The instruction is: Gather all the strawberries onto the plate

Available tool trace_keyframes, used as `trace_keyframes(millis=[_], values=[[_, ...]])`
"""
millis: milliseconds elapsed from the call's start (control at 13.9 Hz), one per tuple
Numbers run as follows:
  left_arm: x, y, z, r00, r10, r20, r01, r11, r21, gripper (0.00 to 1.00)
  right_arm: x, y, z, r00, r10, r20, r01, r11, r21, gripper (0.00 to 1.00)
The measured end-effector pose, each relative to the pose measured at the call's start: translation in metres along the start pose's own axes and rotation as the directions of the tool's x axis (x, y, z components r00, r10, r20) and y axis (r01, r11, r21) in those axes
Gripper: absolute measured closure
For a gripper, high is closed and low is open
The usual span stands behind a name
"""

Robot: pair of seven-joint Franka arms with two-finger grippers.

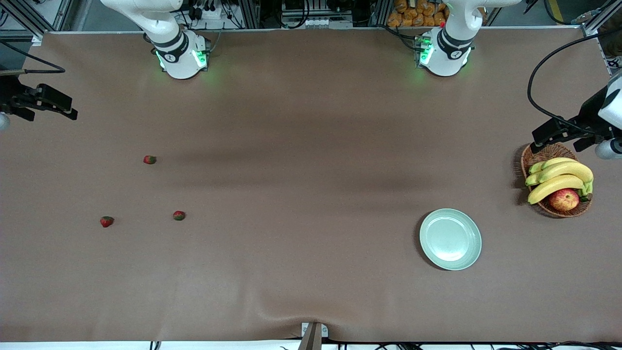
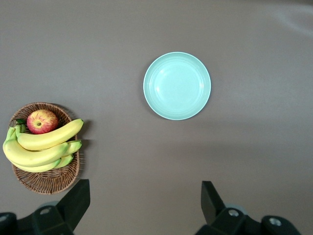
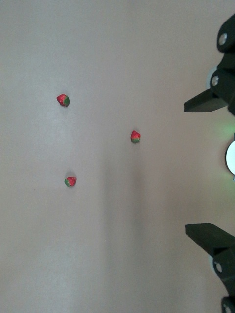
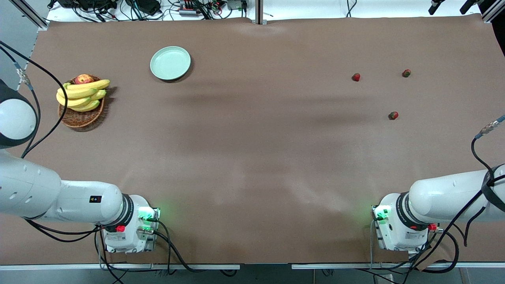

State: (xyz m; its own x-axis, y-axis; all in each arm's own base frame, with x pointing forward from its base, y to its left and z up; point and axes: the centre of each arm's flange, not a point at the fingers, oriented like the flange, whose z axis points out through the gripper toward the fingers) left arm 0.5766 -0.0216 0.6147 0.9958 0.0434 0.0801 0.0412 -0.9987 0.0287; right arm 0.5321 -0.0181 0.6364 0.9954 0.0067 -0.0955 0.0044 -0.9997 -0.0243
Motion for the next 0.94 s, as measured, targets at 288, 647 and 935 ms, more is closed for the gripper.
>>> trace_keyframes(millis=[288, 647, 935], values=[[0.000, 0.000, 0.001, 1.000, 0.000, 0.001, 0.000, 1.000, 0.000, 0.00, 0.000, 0.005, 0.004, 1.000, 0.009, 0.008, -0.009, 1.000, 0.001, 0.00], [0.001, 0.000, 0.004, 1.000, 0.000, 0.006, 0.000, 1.000, 0.000, 0.00, 0.000, 0.008, 0.007, 1.000, 0.015, 0.013, -0.015, 1.000, 0.002, 0.00], [0.001, 0.002, 0.004, 1.000, 0.003, 0.006, -0.003, 1.000, 0.000, 0.00, 0.004, 0.012, 0.043, 0.997, 0.022, 0.070, -0.022, 1.000, 0.003, 0.00]])
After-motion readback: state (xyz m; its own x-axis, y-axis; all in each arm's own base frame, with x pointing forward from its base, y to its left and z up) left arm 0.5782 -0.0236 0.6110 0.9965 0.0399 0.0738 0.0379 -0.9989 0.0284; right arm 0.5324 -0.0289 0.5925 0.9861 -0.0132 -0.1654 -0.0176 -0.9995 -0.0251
